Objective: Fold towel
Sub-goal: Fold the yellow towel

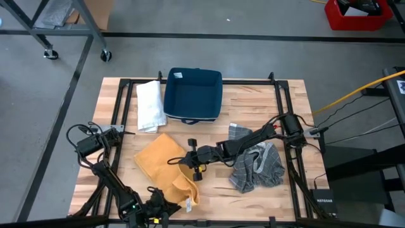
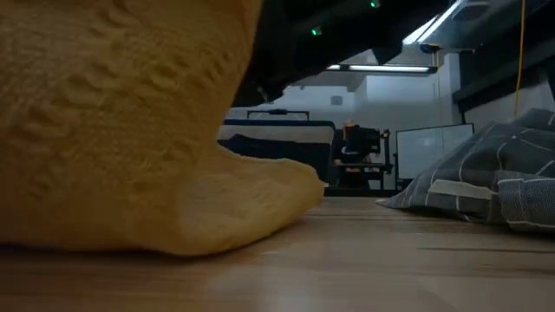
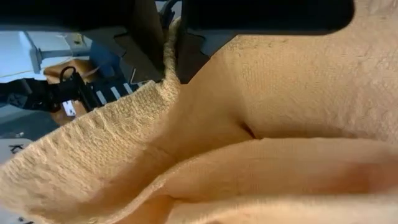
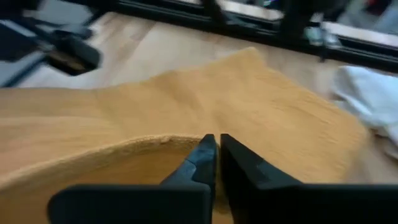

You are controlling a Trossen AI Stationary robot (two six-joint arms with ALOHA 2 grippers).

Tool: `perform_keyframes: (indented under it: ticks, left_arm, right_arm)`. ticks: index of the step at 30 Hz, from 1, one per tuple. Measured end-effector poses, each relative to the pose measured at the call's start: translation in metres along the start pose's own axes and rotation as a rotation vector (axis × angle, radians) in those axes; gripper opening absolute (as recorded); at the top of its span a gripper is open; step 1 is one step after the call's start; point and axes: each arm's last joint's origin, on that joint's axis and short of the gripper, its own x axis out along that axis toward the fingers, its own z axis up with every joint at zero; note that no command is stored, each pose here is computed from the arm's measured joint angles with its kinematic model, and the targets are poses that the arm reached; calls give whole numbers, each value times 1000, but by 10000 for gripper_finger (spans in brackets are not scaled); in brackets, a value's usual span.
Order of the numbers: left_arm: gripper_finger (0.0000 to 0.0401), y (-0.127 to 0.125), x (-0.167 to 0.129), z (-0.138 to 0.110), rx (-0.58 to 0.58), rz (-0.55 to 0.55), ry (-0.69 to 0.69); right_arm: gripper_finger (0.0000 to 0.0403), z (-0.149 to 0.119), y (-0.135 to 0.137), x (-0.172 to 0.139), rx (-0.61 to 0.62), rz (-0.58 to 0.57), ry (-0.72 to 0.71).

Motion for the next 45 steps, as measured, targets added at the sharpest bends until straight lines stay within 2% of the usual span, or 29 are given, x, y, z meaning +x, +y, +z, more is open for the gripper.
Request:
perform_keyframes:
  ticks: [4,7,11,17,26,32,35,39,42,45]
  left_arm:
    - [55,0,0,0,-40,0,0]
    - [73,0,0,0,-86,-2,0]
    - [77,-4,-1,0,-71,-24,-15]
    - [54,-13,-12,4,-10,-62,-149]
    - [37,-30,-29,19,67,-82,-216]
    - [47,-32,-21,25,56,-73,-236]
    - [45,-32,-18,26,92,-64,-244]
    - [27,-33,-21,25,83,-74,-236]
    - [14,-39,-26,24,45,-109,-224]
    - [4,-49,-30,24,62,-154,-205]
  right_arm:
    - [67,7,2,2,-5,74,50]
    - [93,12,2,2,-11,75,116]
    - [116,22,-1,2,-20,20,159]
    - [121,41,-9,2,-27,-31,119]
    - [121,76,-17,-2,-27,-48,80]
    - [121,88,-17,-12,-42,38,241]
    - [121,83,-16,-20,-44,92,377]
    - [121,66,-12,-27,-27,197,549]
    - [121,56,-9,-28,-3,273,584]
    - [121,52,-6,-27,15,329,578]
